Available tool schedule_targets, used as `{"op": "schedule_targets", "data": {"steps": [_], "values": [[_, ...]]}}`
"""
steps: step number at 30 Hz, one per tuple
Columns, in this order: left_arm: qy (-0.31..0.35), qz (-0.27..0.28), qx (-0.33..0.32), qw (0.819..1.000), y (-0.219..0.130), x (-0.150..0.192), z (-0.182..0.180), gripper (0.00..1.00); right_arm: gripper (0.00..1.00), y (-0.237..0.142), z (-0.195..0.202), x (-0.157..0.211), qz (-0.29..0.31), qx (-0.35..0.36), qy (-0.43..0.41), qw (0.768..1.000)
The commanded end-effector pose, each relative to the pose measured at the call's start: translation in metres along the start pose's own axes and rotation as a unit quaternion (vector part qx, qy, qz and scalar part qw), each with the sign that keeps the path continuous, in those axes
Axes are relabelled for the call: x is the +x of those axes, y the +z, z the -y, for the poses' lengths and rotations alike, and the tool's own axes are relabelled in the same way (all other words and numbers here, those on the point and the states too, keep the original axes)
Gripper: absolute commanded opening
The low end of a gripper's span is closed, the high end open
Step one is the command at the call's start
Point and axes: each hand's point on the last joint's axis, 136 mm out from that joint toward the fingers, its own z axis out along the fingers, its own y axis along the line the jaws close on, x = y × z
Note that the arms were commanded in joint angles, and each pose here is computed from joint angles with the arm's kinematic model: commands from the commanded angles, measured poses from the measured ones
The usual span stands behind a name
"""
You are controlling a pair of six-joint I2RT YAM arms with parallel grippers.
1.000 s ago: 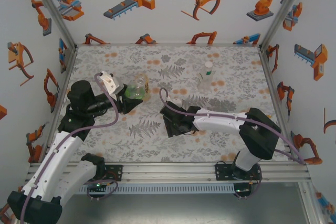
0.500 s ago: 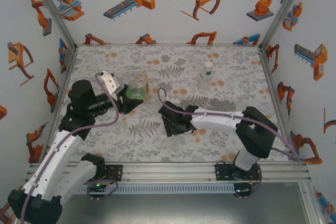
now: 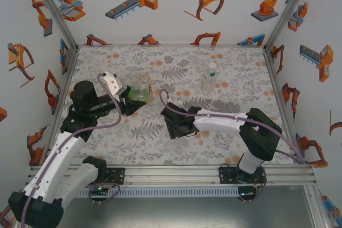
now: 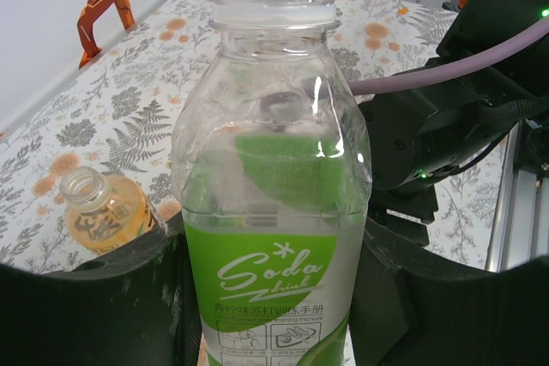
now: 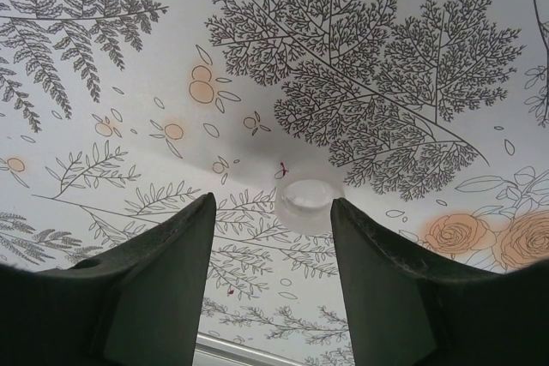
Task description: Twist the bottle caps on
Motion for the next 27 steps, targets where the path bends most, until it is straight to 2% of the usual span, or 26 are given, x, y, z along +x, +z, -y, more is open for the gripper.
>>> {"op": "schedule_targets", "data": {"steps": [1, 27], "values": [[0.002, 0.013, 0.009, 1.0, 0.0, -0.005, 0.001, 0.09, 0.54, -0.01, 0.005, -0.008, 0.013, 0.012, -0.004, 1.0], [-0.001, 0.011, 0.009, 1.0, 0.001, -0.004, 0.0, 0.09, 0.54, 0.008, 0.01, 0.003, -0.007, 0.026, -0.008, 1.0]]}}
